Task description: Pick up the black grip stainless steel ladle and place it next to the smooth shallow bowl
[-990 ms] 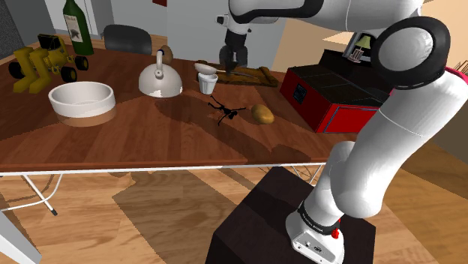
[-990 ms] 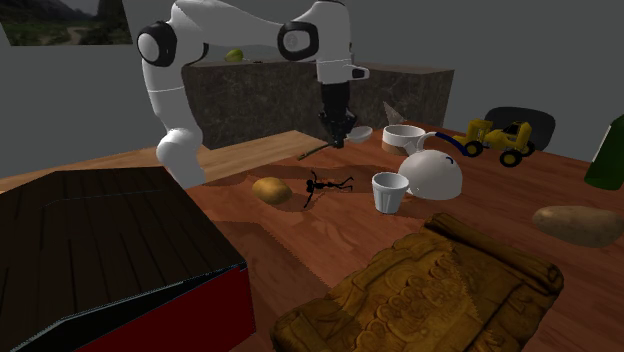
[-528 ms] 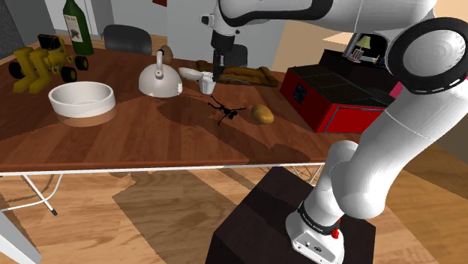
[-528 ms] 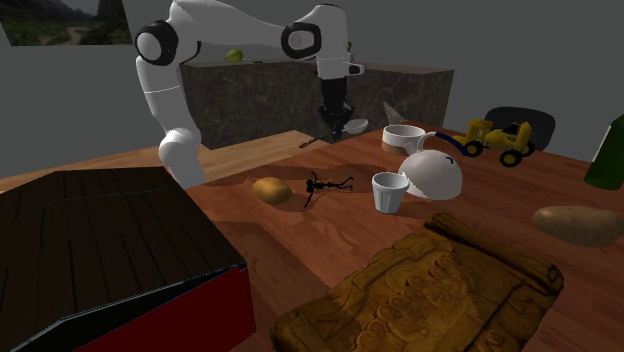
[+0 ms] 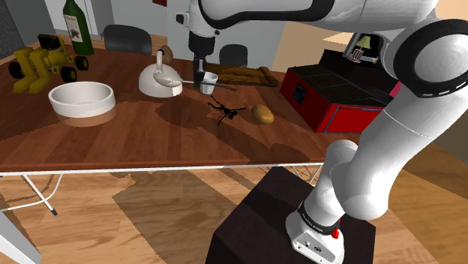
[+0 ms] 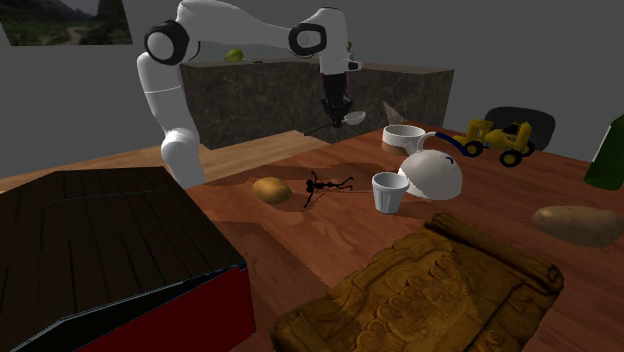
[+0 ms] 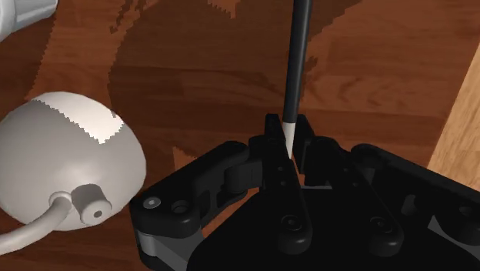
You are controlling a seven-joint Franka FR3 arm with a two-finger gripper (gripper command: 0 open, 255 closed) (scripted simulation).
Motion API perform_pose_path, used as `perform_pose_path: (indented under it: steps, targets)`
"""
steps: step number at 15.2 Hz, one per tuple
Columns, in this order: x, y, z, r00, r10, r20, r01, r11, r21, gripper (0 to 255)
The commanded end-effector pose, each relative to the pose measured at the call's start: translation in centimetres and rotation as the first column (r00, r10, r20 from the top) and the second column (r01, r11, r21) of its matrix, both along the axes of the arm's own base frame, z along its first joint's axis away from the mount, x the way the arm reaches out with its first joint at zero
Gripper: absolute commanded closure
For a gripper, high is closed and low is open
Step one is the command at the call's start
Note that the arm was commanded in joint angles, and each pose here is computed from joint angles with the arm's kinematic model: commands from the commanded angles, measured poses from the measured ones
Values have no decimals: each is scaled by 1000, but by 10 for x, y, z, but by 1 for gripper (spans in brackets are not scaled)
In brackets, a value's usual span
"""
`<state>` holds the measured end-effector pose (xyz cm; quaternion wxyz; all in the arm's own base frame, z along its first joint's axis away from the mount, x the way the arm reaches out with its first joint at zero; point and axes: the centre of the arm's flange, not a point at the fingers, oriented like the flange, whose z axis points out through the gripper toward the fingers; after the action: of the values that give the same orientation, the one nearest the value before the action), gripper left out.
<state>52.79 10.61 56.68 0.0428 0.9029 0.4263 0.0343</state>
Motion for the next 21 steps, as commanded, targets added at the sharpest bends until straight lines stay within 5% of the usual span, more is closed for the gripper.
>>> perform_pose_path:
  steps: [1, 16, 21]
  targets:
    - [0, 27, 1, 1000, -2, 0, 2, 1000, 0, 255]
    - [-17, 224, 1, 1000, -2, 0, 2, 1000, 0, 255]
    - [-17, 224, -26, 1000, -2, 0, 2, 1000, 0, 255]
